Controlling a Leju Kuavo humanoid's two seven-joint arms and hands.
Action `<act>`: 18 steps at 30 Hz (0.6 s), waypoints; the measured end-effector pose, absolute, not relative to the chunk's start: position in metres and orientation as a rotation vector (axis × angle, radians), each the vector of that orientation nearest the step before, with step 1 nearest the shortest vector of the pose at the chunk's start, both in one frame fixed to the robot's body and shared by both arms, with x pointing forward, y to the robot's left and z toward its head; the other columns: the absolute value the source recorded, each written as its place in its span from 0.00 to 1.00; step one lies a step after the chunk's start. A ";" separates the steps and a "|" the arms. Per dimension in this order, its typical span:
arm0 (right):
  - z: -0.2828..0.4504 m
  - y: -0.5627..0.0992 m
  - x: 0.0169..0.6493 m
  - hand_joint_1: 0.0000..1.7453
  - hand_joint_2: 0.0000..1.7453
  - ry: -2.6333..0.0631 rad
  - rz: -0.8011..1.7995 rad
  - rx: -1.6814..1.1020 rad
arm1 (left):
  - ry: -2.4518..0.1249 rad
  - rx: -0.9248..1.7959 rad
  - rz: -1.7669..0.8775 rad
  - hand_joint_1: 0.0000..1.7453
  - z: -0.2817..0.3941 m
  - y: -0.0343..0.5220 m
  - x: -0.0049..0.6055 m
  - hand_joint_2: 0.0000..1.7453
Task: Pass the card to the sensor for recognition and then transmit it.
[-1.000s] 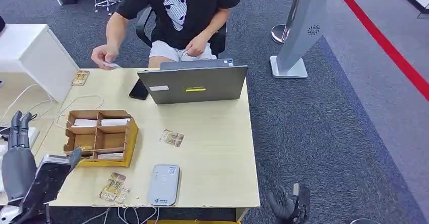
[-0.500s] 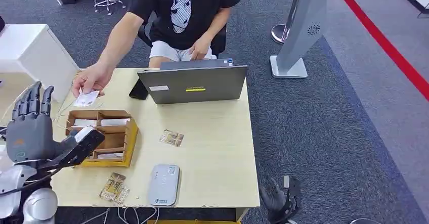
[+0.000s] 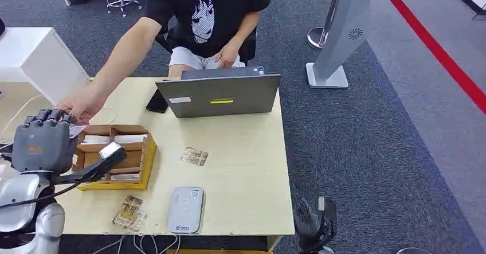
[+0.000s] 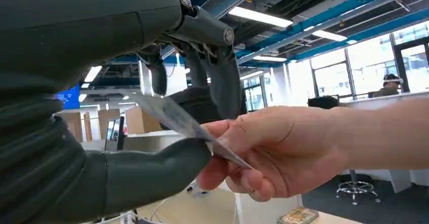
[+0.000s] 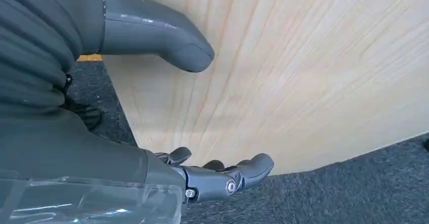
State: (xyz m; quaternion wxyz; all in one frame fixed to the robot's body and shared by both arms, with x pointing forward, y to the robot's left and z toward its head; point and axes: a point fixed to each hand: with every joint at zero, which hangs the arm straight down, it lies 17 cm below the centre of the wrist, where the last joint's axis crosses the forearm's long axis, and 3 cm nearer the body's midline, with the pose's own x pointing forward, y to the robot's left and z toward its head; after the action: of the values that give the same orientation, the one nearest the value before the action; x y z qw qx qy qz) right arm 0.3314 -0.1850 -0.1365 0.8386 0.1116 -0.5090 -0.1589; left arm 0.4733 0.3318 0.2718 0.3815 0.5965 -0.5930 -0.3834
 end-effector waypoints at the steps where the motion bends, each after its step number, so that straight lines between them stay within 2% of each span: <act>1: -0.137 -0.185 0.331 0.00 1.00 -1.076 -0.339 0.237 | -1.517 1.520 -0.982 1.00 0.271 0.330 0.473 1.00; 10: -0.137 -0.186 0.331 0.00 1.00 -1.077 -0.348 0.236 | -1.561 1.495 -1.004 1.00 0.268 0.317 0.469 1.00; 18: -0.136 -0.189 0.330 0.00 1.00 -1.085 -0.376 0.234 | -1.673 1.414 -1.074 1.00 0.250 0.269 0.442 1.00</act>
State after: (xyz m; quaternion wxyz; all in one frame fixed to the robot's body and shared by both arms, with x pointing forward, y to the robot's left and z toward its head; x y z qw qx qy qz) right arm 0.3301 -0.1890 -0.1361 0.8332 0.1102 -0.5121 -0.1772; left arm 0.4420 0.2686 0.2503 0.3437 0.5444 -0.6439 -0.4133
